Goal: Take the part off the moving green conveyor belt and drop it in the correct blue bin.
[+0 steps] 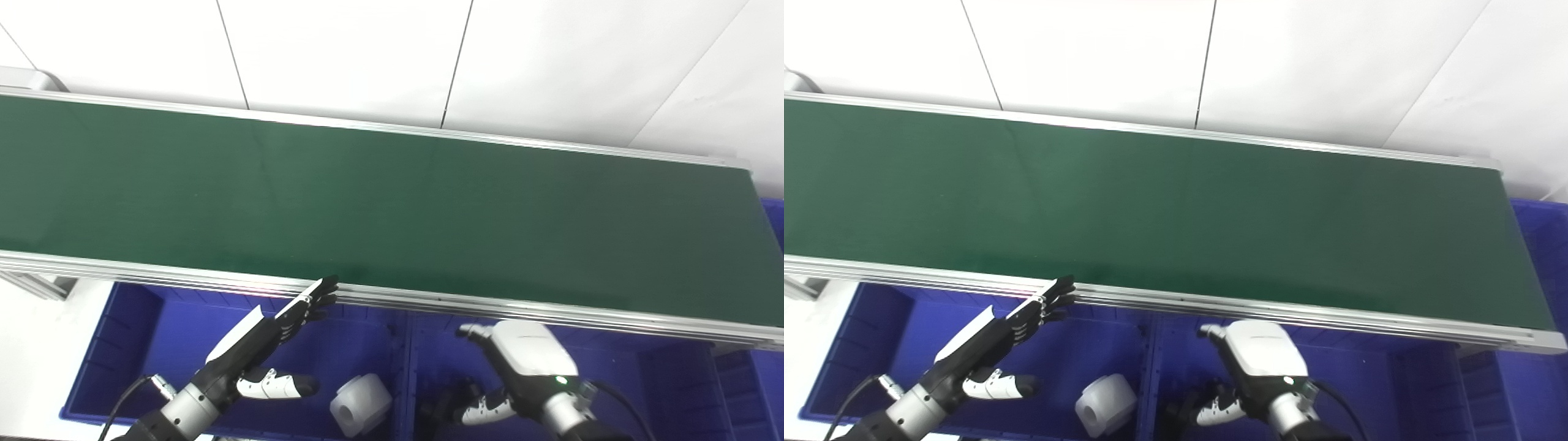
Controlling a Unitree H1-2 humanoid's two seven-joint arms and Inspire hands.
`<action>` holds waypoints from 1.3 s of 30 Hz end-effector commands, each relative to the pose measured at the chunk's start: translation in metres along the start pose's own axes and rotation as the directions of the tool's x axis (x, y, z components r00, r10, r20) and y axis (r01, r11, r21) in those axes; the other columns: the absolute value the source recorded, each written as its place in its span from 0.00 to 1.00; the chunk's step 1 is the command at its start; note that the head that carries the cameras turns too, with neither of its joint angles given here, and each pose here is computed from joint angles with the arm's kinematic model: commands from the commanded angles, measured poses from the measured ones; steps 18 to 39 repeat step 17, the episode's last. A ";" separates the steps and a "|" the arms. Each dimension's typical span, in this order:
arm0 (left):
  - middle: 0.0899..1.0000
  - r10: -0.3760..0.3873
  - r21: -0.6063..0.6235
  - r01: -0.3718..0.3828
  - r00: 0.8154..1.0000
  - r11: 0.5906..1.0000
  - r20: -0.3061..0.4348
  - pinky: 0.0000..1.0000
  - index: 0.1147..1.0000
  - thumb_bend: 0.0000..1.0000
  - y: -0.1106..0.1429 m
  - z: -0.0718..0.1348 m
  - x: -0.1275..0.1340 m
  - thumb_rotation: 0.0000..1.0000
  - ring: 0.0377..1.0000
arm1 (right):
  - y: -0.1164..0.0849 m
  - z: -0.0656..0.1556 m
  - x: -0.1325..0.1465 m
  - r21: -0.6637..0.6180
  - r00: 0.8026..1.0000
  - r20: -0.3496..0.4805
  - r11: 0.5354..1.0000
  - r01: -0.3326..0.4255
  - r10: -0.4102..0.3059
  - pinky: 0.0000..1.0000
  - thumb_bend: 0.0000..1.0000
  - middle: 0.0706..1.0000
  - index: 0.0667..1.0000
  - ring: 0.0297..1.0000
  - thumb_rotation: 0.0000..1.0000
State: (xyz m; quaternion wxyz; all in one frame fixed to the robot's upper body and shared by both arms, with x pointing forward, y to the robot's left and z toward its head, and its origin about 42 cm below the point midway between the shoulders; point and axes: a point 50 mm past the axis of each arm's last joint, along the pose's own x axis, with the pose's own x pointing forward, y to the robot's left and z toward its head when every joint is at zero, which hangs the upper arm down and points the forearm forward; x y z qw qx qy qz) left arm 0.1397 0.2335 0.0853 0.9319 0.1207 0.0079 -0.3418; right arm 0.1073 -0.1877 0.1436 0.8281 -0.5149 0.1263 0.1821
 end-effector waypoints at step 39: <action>1.00 -0.001 -0.002 0.001 1.000 1.000 0.029 0.91 1.00 0.79 -0.019 0.015 0.010 0.71 0.98 | 0.031 0.002 -0.046 0.593 0.955 0.023 0.773 0.226 -0.297 0.78 0.65 0.89 0.91 0.86 0.50</action>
